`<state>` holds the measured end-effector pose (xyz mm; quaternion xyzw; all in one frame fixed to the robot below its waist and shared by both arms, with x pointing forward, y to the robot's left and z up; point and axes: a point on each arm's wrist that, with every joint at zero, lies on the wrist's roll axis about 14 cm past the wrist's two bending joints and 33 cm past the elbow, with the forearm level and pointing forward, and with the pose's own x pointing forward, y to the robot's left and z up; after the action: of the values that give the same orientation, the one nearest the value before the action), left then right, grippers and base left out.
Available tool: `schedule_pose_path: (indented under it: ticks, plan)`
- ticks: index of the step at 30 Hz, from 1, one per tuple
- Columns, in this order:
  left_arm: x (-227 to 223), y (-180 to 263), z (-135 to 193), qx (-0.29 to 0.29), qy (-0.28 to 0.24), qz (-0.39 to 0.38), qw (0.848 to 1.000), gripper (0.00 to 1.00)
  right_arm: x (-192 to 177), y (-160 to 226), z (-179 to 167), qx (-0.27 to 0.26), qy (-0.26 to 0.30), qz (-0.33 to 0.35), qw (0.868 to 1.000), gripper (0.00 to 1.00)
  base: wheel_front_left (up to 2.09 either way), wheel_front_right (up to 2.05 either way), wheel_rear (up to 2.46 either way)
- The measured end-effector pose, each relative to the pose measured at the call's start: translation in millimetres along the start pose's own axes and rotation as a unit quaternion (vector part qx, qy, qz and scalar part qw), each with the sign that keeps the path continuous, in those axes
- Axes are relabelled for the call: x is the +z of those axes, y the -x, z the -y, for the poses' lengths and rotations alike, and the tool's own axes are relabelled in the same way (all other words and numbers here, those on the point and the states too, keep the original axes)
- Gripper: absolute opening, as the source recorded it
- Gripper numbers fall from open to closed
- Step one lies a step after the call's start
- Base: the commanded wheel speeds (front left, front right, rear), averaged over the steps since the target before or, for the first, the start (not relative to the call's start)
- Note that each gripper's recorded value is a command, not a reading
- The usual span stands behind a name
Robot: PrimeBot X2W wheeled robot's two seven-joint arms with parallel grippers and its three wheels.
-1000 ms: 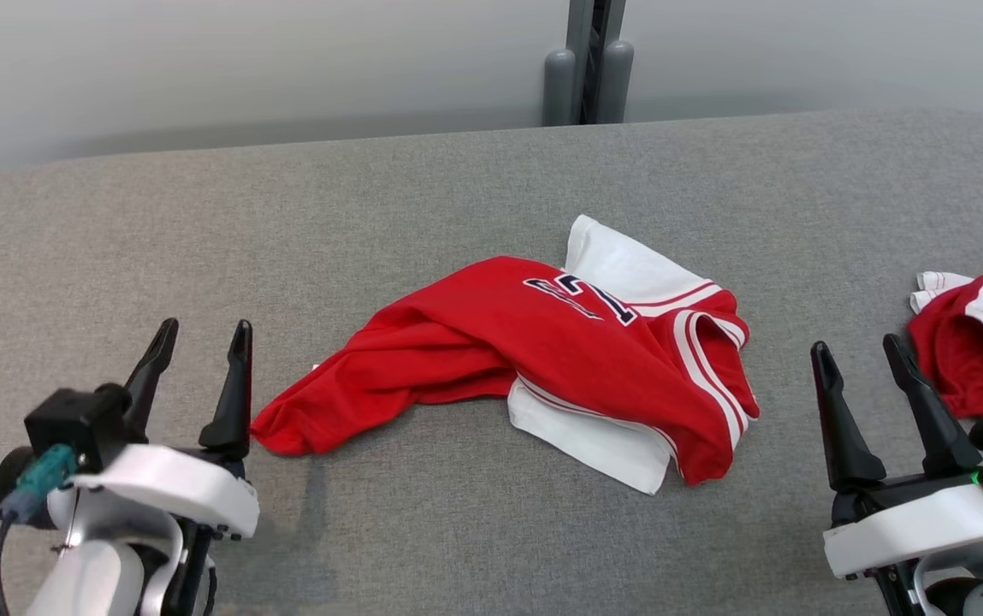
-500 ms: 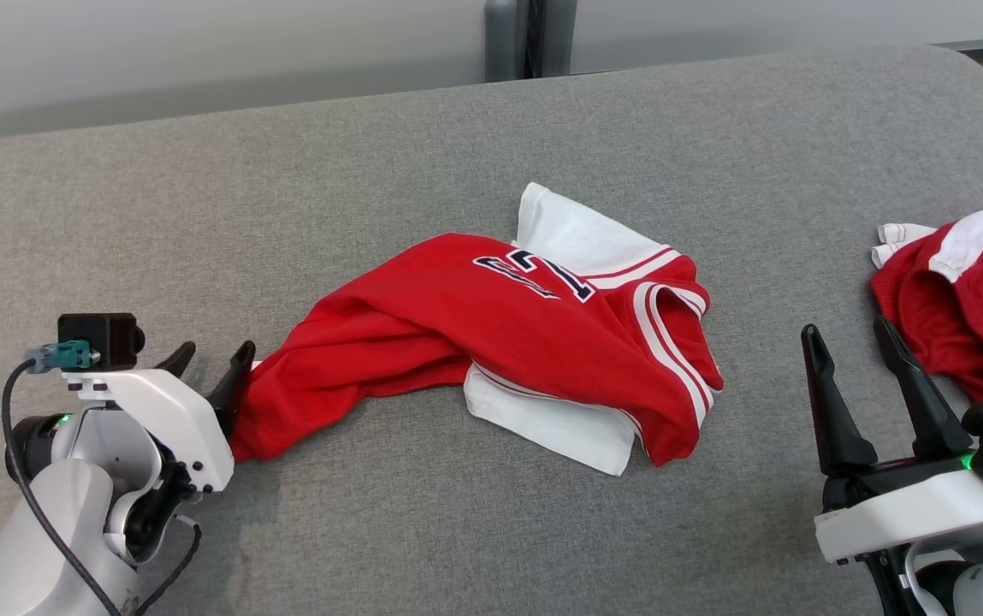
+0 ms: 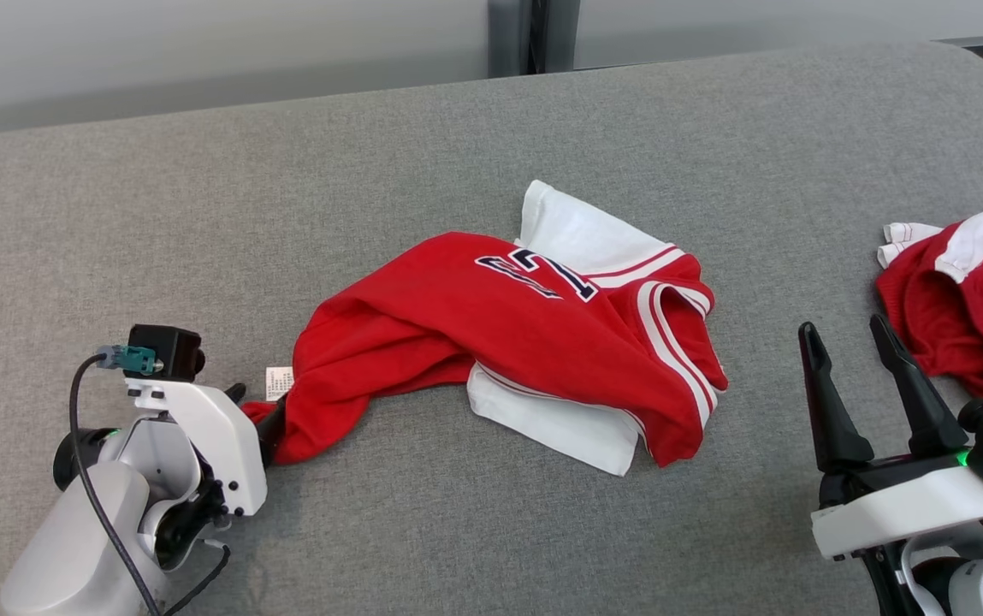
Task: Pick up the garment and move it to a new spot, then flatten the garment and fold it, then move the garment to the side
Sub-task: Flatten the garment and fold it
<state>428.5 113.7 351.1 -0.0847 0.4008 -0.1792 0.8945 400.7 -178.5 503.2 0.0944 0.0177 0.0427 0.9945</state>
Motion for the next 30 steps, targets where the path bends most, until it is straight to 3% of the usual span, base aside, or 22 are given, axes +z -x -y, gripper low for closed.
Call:
schedule_pose_path:
  ticks: [2, 5, 10, 15, 19, 24, 27, 30]
  plan:
    - [-3.8, 0.1, 4.0, -0.007, -0.003, -0.014, 1.0, 0.75, 0.2, -0.5, -1.0, 0.001, -0.002, 0.0, 1.0, 1.0, 0.0, 0.0, 0.0]
    - [-8.6, 1.9, 11.7, -0.02, -0.011, -0.033, 0.999, 0.0, 1.4, -0.4, -1.3, 0.002, -0.004, 0.003, 1.0, 1.0, 0.0, 0.0, 0.0]
    - [-13.6, 5.1, 18.3, -0.032, -0.027, -0.039, 0.998, 0.0, 1.0, -0.3, -0.2, -0.001, -0.006, 0.004, 1.0, 1.0, 0.0, 0.0, 0.0]
    - [9.8, 6.7, 8.8, -0.001, -0.044, 0.031, 0.999, 0.0, 2.3, -0.9, 0.7, -0.003, -0.008, 0.008, 1.0, 1.0, 0.0, 0.0, 0.0]
    - [85.4, 19.6, -5.9, 0.046, -0.081, 0.17, 0.981, 0.0, 4.9, 0.4, 2.5, -0.007, -0.008, 0.014, 1.0, 1.0, 0.0, 0.0, 0.0]
    - [153.5, 41.9, -3.3, 0.063, -0.111, 0.297, 0.946, 0.0, 7.0, 2.4, 4.6, -0.011, -0.008, 0.017, 1.0, 1.0, 0.0, 0.0, 0.0]
    - [175.5, 54.8, 1.0, 0.067, -0.13, 0.348, 0.926, 0.0, 8.2, 3.5, 6.0, -0.013, -0.008, 0.019, 1.0, 1.0, 0.0, 0.0, 0.0]
    - [176.7, 61.3, 6.7, 0.067, -0.139, 0.372, 0.915, 0.0, 8.7, 4.5, 7.5, -0.016, -0.008, 0.021, 1.0, 1.0, 0.0, 0.0, 0.0]
